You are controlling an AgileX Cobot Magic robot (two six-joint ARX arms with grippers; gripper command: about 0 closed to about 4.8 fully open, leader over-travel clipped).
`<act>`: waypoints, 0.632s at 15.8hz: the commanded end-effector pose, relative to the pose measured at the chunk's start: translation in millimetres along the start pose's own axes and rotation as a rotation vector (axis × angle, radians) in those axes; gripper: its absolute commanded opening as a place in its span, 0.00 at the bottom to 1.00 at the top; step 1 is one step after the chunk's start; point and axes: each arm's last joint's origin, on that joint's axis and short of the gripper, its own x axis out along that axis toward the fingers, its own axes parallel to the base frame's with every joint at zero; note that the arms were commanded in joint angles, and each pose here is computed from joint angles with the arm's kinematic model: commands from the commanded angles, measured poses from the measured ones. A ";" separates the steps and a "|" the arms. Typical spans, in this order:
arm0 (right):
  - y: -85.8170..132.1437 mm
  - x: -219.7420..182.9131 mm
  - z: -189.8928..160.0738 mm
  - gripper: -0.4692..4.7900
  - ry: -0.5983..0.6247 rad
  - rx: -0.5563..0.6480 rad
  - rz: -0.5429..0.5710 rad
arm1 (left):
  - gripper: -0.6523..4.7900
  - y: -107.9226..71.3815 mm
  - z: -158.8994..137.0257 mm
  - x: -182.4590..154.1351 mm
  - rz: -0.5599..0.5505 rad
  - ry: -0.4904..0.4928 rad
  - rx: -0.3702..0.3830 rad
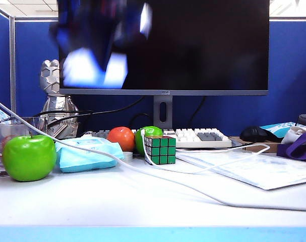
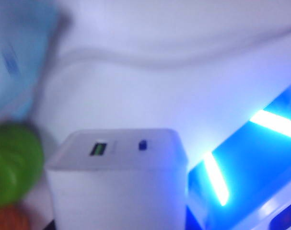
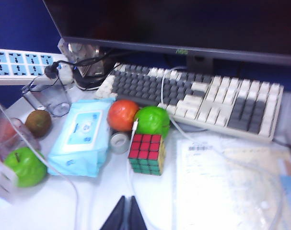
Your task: Pick up the Type-C charging cable and the charging base, insert one end of the Type-C charger into the corresponding slot on the base, and finally place the plugged-in charger back on the table.
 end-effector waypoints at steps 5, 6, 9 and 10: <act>-14.2 14.3 -19.6 0.08 0.202 0.016 -0.136 | 0.11 -16.0 -14.7 -129.5 -0.178 -0.872 0.190; -16.0 17.7 -20.4 0.08 0.210 0.023 -0.130 | 0.11 -16.7 -19.0 -138.7 -0.168 -0.920 0.198; -19.9 37.6 -20.3 0.08 0.194 0.067 -0.037 | 0.11 -18.1 -33.3 -160.8 -0.114 -1.016 0.194; -21.0 44.3 -20.0 0.08 0.185 0.093 -0.007 | 0.11 -18.3 -34.9 -162.5 -0.113 -1.020 0.194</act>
